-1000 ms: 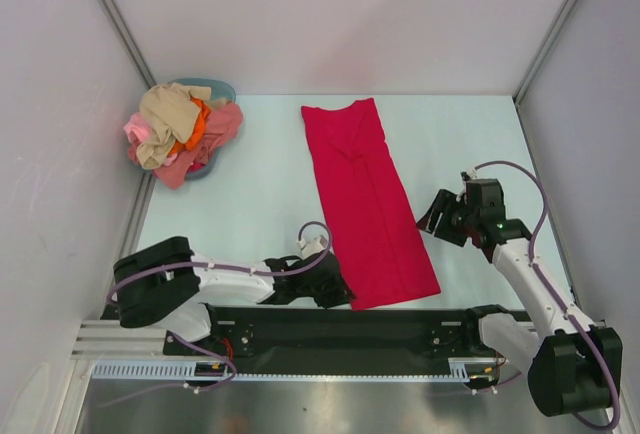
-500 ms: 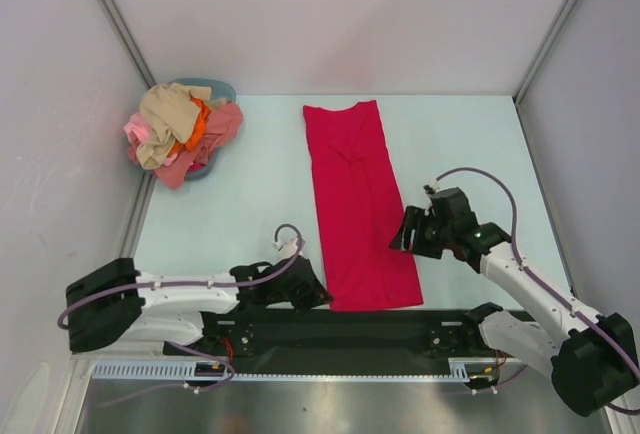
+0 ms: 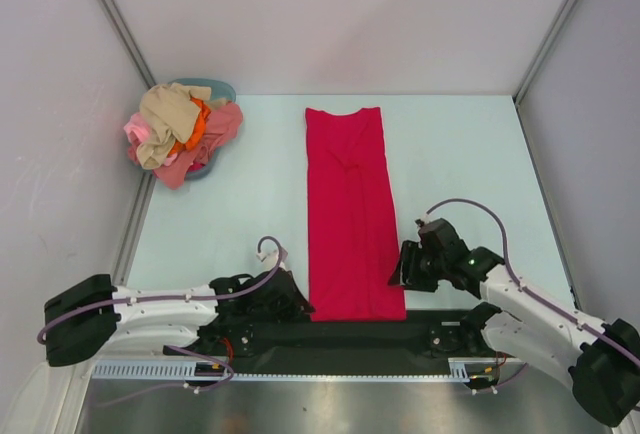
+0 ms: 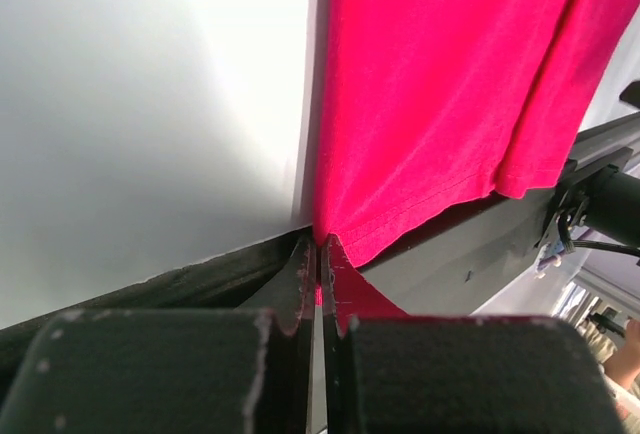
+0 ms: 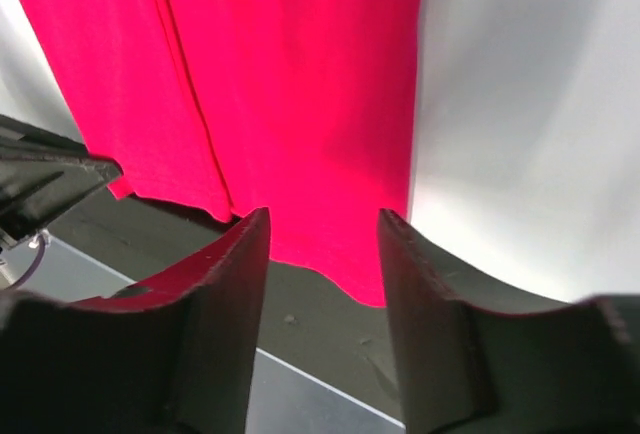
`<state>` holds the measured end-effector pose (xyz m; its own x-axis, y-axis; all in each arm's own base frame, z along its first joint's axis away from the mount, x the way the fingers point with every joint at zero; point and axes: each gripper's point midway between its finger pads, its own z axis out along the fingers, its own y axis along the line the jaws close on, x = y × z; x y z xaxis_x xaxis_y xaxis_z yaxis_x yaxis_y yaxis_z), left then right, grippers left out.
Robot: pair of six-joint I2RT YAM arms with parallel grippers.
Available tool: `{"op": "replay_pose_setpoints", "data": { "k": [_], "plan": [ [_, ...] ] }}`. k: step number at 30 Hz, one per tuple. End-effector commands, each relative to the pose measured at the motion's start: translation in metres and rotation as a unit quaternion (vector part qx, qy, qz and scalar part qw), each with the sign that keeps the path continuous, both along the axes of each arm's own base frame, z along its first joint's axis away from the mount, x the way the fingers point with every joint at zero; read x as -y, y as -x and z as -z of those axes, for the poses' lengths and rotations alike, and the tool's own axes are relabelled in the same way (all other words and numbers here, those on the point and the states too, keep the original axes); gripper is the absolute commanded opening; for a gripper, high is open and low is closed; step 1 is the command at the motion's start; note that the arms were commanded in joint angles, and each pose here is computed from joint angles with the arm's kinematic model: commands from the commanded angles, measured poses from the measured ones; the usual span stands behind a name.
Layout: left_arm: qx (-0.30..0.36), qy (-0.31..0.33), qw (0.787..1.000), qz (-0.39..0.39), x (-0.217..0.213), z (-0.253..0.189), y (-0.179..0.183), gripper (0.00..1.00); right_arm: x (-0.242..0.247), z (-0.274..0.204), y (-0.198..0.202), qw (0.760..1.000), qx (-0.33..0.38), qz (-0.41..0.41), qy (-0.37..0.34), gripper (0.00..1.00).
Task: Fold and stack the t-shirts
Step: Fold the tshirt
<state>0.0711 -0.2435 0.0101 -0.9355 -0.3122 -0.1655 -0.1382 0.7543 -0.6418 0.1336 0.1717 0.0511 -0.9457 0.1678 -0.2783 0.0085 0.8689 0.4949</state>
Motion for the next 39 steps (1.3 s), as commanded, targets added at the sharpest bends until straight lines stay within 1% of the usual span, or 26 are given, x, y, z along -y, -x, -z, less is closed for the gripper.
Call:
{"op": "replay_pose_setpoints", "data": {
  "k": [1,2,3,7,8,11,14,19,23,28,33,35,36,37,38,39],
  "plan": [
    [0.007,0.009,1.000,0.018,0.008,-0.007,0.000,0.00,0.002,0.009,0.017,0.999,-0.029,0.022,-0.012,0.51],
    [0.006,0.011,1.000,0.019,0.009,-0.008,0.000,0.00,0.000,0.008,0.021,0.999,-0.030,0.023,-0.020,0.48],
    [0.006,0.012,1.000,0.021,0.010,-0.008,0.001,0.00,0.002,0.010,0.025,0.999,-0.034,0.024,-0.017,0.47],
    [0.008,0.018,1.000,0.022,0.011,-0.011,0.000,0.00,0.012,0.013,0.034,0.999,-0.034,0.032,-0.004,0.49],
    [0.009,0.019,1.000,0.023,0.012,-0.012,0.000,0.00,0.014,0.014,0.037,0.999,-0.035,0.034,-0.006,0.51],
    [0.011,0.024,0.999,0.022,0.013,-0.014,0.000,0.01,0.012,0.018,0.045,0.998,-0.049,0.038,-0.018,0.52],
    [0.010,0.025,0.999,0.022,0.013,-0.015,0.000,0.00,0.012,0.024,0.054,0.997,-0.065,0.040,-0.017,0.50],
    [0.013,0.029,0.999,0.021,0.014,-0.016,-0.001,0.00,0.014,0.028,0.064,0.997,-0.071,0.043,-0.003,0.50],
    [0.012,0.030,0.999,0.021,0.014,-0.017,-0.001,0.00,0.010,0.031,0.061,0.997,-0.061,0.045,-0.011,0.50],
    [0.010,0.032,0.999,0.022,0.014,-0.017,0.000,0.00,0.012,0.038,0.055,0.997,-0.048,0.053,-0.003,0.51],
    [0.011,0.035,0.999,0.019,0.014,-0.018,0.000,0.00,0.003,0.035,0.048,0.998,-0.026,0.049,-0.032,0.48],
    [0.011,0.039,0.999,0.021,0.015,-0.020,0.000,0.00,-0.002,0.027,0.044,0.998,-0.014,0.048,-0.046,0.35],
    [0.017,0.043,0.999,0.024,0.017,-0.024,-0.001,0.00,-0.003,0.022,0.042,0.998,-0.006,0.043,-0.052,0.23],
    [0.021,0.045,0.998,0.025,0.019,-0.026,-0.002,0.00,-0.005,0.016,0.041,0.997,0.002,0.040,-0.058,0.00],
    [0.024,0.047,0.998,0.024,0.020,-0.029,-0.004,0.00,-0.010,0.002,0.035,0.997,0.018,0.039,-0.071,0.00],
    [0.030,0.051,0.998,0.021,0.022,-0.034,-0.007,0.00,-0.009,-0.005,0.029,0.996,0.037,0.040,-0.069,0.00]
  ]
}}
